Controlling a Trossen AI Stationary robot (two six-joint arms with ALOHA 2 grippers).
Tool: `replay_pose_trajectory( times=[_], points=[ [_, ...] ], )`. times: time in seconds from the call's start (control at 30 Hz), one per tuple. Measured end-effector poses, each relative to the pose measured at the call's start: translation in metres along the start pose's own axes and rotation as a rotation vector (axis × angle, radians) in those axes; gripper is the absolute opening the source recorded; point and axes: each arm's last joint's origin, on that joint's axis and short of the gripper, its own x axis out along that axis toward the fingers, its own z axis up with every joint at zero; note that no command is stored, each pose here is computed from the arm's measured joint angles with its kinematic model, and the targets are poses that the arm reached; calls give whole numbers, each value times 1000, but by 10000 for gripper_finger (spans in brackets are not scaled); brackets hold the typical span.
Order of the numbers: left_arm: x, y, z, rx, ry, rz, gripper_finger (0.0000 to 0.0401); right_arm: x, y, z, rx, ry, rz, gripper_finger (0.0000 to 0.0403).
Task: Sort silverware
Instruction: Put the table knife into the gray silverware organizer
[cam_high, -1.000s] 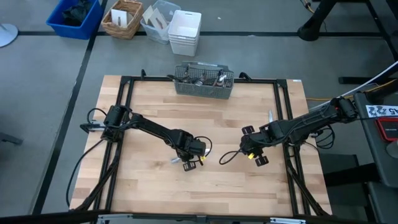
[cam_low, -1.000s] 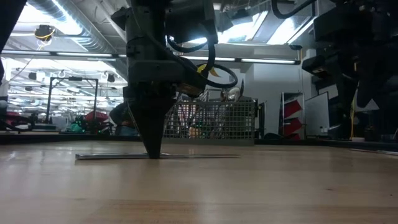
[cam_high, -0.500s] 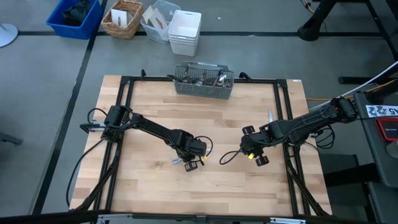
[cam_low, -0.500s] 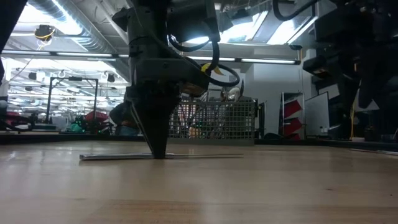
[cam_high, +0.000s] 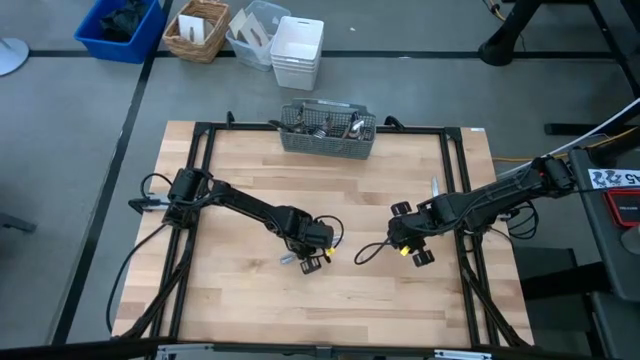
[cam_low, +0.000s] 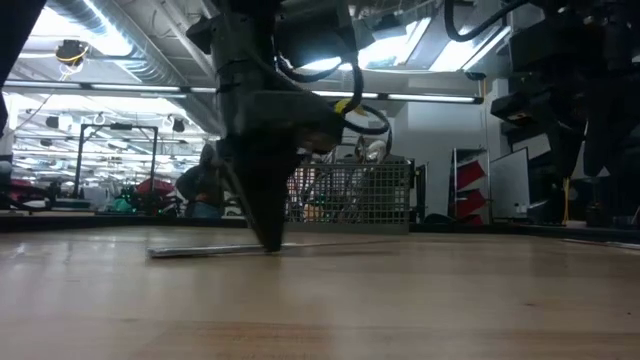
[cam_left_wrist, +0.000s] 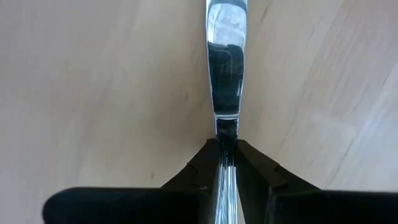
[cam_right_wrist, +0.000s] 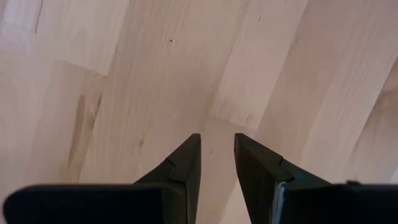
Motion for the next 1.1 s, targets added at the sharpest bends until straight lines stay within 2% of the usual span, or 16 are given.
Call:
replay_pose_trajectory(
  times=[0.33, 0.57, 0.83, 1.1],
  points=[
    [-29, 6, 7, -30, -107, 37, 34, -1, 0, -2, 0, 12, 1, 99],
    [-60, 18, 13, -66, -216, 94, 35, -15, 0, -9, -1, -19, -24, 99],
    [-98, 46, 18, -114, -331, 227, 33, -38, 0, -20, 1, -111, -92, 99],
    [-147, 82, 22, -156, -504, 375, 39, -54, -1, -28, 8, -182, -144, 99]
  ],
)
